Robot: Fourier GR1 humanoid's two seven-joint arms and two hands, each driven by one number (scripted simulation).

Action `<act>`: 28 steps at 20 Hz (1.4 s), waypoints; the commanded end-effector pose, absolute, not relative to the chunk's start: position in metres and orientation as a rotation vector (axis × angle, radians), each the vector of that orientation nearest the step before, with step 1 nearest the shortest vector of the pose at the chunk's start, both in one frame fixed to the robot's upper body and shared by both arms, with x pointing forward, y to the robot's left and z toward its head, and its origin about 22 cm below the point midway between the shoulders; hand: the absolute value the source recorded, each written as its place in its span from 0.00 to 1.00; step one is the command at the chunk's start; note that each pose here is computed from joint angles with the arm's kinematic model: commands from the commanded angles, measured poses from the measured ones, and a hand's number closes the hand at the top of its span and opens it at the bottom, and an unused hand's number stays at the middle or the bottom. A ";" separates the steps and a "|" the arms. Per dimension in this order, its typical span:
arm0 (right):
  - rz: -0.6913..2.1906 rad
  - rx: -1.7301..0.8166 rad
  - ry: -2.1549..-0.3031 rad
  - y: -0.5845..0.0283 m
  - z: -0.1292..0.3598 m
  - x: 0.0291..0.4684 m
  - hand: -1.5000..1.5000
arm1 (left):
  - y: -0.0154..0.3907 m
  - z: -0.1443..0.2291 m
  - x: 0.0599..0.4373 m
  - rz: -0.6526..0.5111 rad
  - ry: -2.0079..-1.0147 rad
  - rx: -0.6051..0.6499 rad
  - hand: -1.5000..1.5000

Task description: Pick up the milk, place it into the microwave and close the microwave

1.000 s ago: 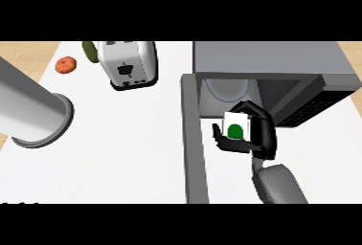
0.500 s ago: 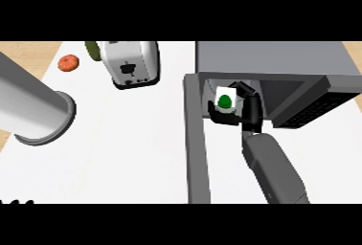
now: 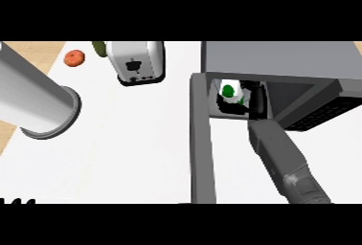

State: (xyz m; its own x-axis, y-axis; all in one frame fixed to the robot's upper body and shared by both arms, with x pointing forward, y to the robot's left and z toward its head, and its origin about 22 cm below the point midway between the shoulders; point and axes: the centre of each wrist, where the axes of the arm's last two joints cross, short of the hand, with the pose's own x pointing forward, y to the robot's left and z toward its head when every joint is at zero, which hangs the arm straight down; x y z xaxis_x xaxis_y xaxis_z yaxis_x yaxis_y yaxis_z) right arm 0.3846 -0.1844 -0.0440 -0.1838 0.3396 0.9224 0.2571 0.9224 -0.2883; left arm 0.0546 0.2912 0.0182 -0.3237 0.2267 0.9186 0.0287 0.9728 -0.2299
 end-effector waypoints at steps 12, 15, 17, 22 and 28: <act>0.257 -0.737 -1.871 -0.212 -0.014 0.413 1.00 | 0.291 0.010 0.066 0.179 -1.897 -0.238 0.00; 0.191 -0.751 -1.871 -0.213 -0.018 0.410 1.00 | 0.290 0.012 0.060 0.175 -1.888 -0.238 0.00; 0.164 -0.732 -1.898 -0.216 -0.020 0.409 1.00 | 0.292 0.008 0.058 0.181 -1.886 -0.221 0.00; 0.116 -0.805 -1.965 -0.209 0.006 0.425 1.00 | 0.295 0.014 0.070 0.157 -1.912 -0.240 0.00; 0.087 -1.041 -1.922 -0.216 0.017 0.431 1.00 | 0.294 0.009 0.075 0.150 -1.890 -0.249 0.00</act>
